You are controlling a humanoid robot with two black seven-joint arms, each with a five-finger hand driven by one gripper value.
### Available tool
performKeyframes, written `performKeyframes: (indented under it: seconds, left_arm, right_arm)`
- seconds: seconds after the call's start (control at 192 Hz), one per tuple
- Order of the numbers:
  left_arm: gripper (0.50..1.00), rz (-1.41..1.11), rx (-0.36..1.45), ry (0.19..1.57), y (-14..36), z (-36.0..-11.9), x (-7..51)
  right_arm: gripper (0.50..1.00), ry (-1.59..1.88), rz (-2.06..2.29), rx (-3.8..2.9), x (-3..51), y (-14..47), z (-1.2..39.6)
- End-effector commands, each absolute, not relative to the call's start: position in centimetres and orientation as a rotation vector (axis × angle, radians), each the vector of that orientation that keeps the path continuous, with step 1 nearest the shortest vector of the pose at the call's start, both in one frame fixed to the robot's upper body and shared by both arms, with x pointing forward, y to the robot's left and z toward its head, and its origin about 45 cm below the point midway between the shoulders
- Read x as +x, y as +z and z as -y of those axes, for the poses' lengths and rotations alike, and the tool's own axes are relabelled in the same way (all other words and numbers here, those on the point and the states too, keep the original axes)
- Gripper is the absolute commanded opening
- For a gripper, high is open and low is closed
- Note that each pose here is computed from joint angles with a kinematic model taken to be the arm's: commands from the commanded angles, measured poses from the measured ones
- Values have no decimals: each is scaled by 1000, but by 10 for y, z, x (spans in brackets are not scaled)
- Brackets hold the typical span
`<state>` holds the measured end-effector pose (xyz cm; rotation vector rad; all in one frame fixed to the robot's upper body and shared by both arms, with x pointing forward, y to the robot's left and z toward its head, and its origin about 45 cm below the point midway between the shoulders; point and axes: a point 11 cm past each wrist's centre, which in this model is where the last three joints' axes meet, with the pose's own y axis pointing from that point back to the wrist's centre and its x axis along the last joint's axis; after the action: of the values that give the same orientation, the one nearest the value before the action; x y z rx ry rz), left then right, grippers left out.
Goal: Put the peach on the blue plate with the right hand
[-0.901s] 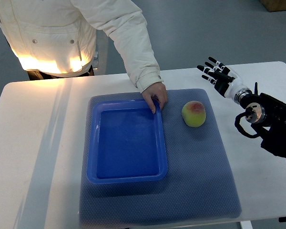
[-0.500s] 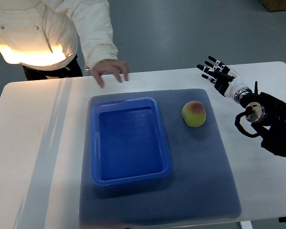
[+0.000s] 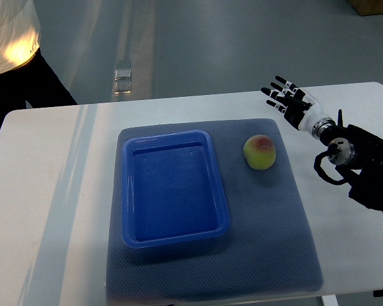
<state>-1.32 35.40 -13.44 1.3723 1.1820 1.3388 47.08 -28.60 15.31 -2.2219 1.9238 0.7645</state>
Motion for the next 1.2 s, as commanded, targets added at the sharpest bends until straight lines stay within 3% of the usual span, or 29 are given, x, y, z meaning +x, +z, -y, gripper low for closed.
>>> performKeyframes:
  seconds: [0.0, 1.193]
  left_arm:
    - [1000, -1181, 1374, 1341, -134, -355, -13]
    - [1000, -1182, 1380, 1346, -134, -357, -15]
  right_arm:
    - [932, 761, -1919, -2224, 471, 154, 288]
    - [930, 730, -1931, -2250, 472, 158, 293]
